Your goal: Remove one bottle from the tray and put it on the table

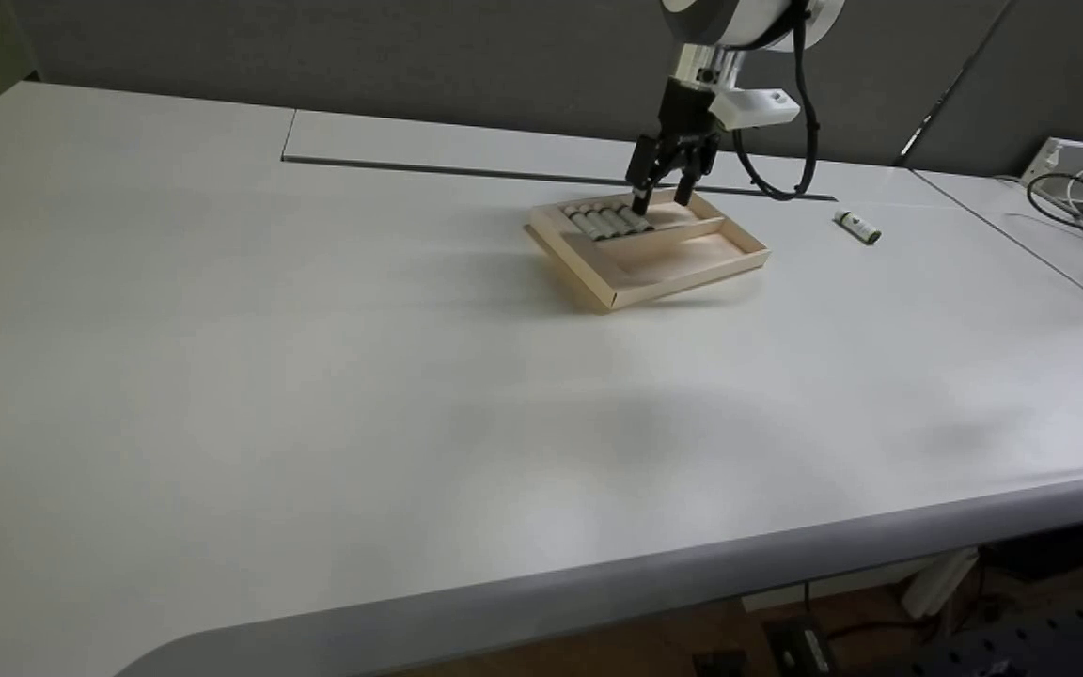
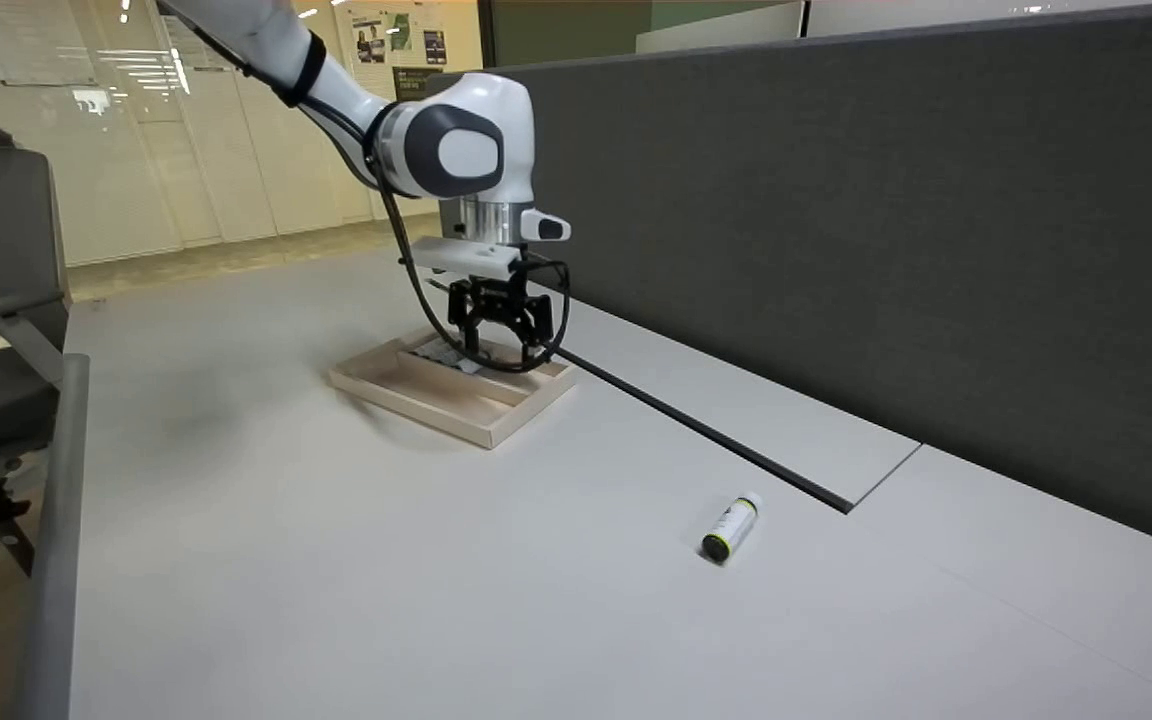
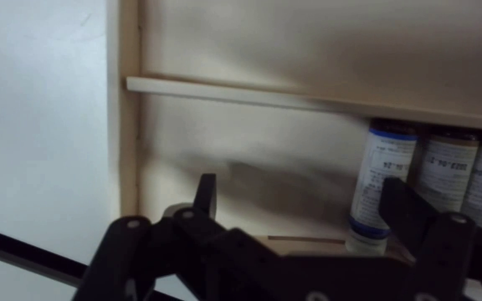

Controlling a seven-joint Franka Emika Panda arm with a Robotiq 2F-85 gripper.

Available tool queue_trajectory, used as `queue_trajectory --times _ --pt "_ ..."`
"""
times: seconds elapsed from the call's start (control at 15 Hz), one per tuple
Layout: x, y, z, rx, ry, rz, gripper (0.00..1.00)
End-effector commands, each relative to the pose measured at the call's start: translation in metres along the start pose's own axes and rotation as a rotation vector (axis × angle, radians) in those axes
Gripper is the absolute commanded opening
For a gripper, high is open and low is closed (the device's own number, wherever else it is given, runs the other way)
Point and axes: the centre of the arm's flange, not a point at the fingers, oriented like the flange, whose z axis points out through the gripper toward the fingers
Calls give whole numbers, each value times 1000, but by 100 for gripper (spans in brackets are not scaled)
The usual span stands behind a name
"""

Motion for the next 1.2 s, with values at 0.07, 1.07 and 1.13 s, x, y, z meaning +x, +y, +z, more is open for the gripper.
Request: queue_trajectory --times 0.07,1.07,1.13 --pt "6 18 -15 -52 2 30 100" --pt "18 -6 -7 8 4 -4 100" --pt "18 -6 -5 11 3 -5 100"
